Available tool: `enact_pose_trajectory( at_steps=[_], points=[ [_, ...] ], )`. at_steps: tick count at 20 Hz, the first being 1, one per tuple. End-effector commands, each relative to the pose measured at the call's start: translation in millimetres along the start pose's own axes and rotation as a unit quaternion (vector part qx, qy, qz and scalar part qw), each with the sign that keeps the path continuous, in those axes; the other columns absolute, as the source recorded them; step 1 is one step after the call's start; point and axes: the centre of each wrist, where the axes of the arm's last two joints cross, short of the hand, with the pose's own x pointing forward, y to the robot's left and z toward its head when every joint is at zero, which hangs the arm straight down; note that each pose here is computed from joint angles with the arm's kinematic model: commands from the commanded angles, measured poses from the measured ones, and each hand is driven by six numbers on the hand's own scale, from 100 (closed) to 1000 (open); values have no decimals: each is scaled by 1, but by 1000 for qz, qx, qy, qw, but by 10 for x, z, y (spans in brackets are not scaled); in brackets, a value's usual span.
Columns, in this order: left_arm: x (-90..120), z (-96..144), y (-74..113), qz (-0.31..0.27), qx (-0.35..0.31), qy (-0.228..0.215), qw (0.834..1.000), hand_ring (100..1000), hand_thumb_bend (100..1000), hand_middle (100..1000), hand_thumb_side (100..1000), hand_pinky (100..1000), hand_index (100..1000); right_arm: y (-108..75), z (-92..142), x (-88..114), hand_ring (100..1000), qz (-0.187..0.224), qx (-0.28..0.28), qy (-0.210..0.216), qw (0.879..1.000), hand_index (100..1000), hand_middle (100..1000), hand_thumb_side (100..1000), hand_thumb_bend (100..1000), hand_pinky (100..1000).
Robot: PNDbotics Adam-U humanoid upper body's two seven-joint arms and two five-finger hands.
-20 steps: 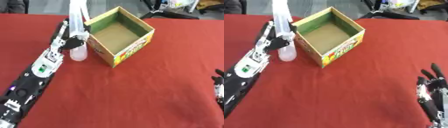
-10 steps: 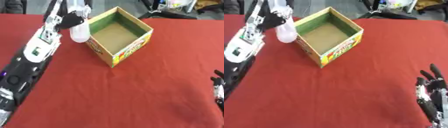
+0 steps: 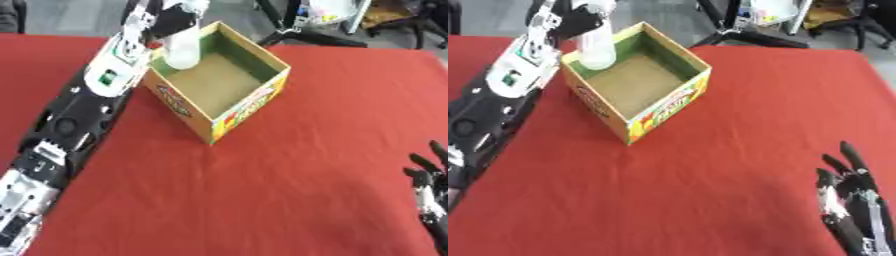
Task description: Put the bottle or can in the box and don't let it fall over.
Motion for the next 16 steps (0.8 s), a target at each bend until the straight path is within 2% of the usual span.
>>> enact_pose_trajectory(
  at_steps=[1,5,7,8,9,10,11,13,16],
  points=[
    [21,-105,-108,-11,-9,-19,1000,294,100,185,203,151,326,13,-81,72,892,-6,9,-18,1000,956,1000,470,100,808],
    [-97,-44,-253,-23,-26,-6,999,368,100,252,100,246,391,20,-107,82,892,-8,13,-23,1000,956,1000,470,100,808],
    [-184,17,-297,-34,-34,8,999,444,100,315,100,350,449,10,-115,85,892,-6,13,-24,1000,956,1000,470,100,808],
    [-228,50,-314,-39,-37,13,998,495,173,370,150,424,499,5,-120,87,892,-6,12,-25,1000,956,1000,470,100,808],
    [-263,78,-329,-43,-40,16,998,599,339,444,252,559,537,1,-123,87,892,-5,12,-25,1000,956,1000,470,100,808],
    [-289,103,-344,-45,-42,16,998,650,427,485,311,614,568,-3,-124,87,892,-4,13,-25,1000,956,1000,470,100,808],
    [-308,124,-356,-46,-46,14,998,751,561,600,399,697,671,-5,-125,87,892,-3,13,-25,1000,956,1000,470,100,808],
    [-333,161,-370,-45,-57,8,997,852,681,772,480,768,791,-9,-124,86,892,-2,14,-25,1000,956,1000,470,100,808],
    [-350,198,-362,-36,-62,0,997,933,734,893,532,829,865,-23,-123,84,892,0,13,-24,1000,956,1000,470,100,808]
  ],
)
